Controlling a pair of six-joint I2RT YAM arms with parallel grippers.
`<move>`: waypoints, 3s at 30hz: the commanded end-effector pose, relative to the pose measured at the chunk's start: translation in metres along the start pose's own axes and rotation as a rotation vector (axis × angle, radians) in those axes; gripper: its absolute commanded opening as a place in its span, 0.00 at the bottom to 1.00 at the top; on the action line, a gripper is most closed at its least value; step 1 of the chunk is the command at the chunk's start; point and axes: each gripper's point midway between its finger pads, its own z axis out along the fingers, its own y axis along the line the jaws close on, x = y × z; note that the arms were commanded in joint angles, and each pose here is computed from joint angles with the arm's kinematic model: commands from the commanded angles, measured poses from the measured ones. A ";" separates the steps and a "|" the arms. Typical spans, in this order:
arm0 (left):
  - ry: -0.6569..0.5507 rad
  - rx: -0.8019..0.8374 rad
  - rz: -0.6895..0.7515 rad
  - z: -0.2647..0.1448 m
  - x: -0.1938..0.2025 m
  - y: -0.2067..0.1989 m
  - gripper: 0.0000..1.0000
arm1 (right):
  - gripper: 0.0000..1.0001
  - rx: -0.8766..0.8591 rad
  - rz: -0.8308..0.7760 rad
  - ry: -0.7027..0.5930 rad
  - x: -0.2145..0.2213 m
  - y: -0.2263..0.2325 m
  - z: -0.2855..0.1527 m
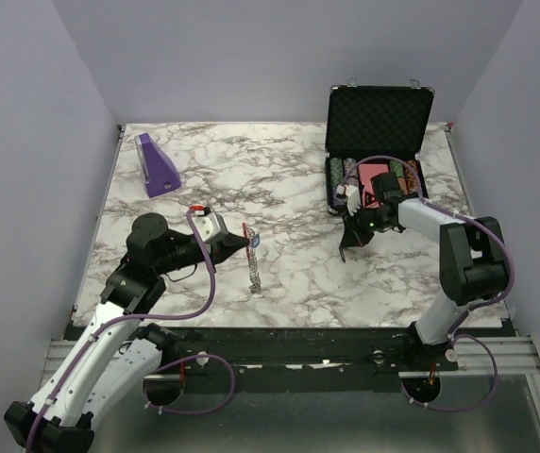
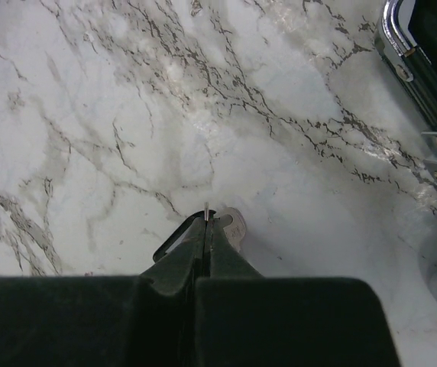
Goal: Put the keys on the keyring
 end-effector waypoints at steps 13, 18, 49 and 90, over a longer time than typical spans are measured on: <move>-0.111 0.122 0.126 -0.006 -0.014 -0.026 0.00 | 0.01 -0.298 -0.500 -0.191 -0.056 0.077 -0.062; -0.148 0.155 0.168 -0.008 -0.015 -0.034 0.00 | 0.01 -0.405 -0.833 -0.221 -0.077 0.114 -0.102; -0.174 0.155 0.203 -0.003 -0.010 -0.033 0.00 | 0.00 -0.276 -1.438 -0.510 -0.139 0.240 -0.155; -0.173 0.139 0.242 -0.009 -0.011 -0.037 0.00 | 0.00 0.023 -0.171 0.281 0.038 0.077 -0.102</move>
